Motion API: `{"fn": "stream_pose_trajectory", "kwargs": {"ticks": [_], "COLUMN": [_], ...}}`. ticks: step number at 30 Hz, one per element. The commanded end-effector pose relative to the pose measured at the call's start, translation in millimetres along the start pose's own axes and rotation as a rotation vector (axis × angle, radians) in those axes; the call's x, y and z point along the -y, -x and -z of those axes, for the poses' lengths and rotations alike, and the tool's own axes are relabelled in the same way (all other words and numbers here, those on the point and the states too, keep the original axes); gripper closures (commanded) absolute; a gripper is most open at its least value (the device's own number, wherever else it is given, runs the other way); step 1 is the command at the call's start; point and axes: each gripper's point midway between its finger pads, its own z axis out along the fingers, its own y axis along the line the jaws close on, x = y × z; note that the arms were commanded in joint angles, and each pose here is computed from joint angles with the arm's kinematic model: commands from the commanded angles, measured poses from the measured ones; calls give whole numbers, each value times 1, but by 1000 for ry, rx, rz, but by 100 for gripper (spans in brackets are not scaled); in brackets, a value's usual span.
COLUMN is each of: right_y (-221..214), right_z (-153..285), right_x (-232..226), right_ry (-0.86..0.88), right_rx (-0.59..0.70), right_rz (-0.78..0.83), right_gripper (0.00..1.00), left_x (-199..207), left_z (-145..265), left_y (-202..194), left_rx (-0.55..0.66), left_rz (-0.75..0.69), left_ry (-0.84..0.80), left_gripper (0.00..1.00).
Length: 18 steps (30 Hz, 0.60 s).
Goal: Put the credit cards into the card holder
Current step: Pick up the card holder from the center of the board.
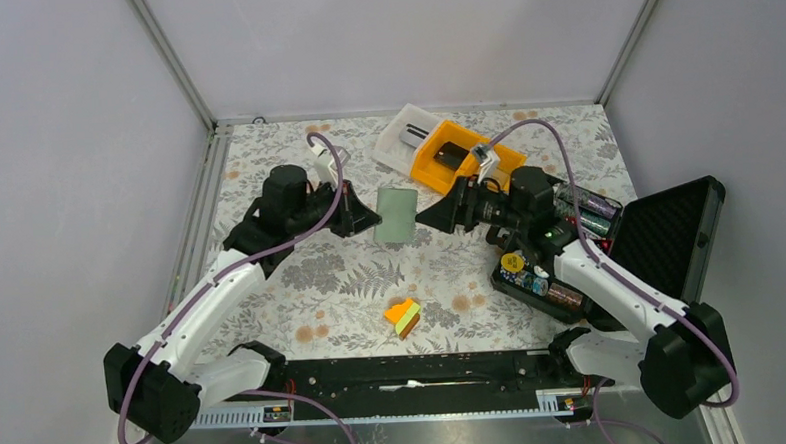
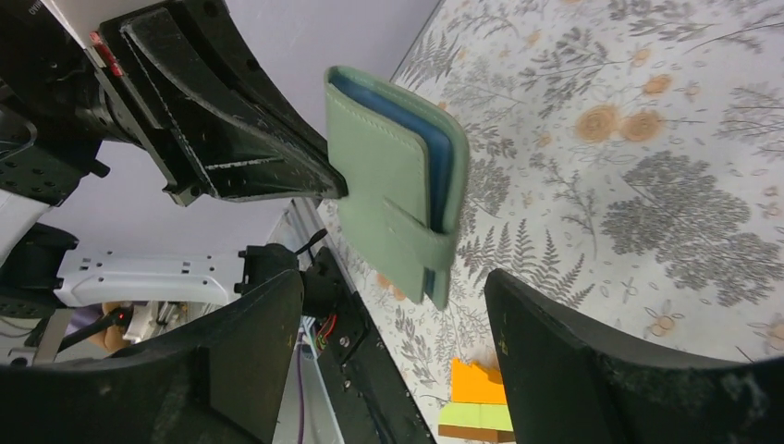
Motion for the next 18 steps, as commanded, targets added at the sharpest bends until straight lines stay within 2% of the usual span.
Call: {"fn": "stream_pose_trajectory", "kwargs": {"ticks": [1,9,12,18], "right_y": [18,24,31,33], "right_z": [-18,-21,-18,-21], "right_x": [-32,-13,-7,-15], "right_ry": [91,-13,-64,-22], "right_rx": [31,69,105,79], "right_rz": [53,93,123,166], "right_gripper": [21,26,31,37], "left_x": [26,36,37,41], "left_z": [2,2,0,-4], "left_y": [9,6,5,0], "left_rx": [35,20,13,-16], "left_rz": [-81,-82,-75,-60], "left_ry": [-97,-135,-144,-177], "left_gripper": [100,100,100,100]}}
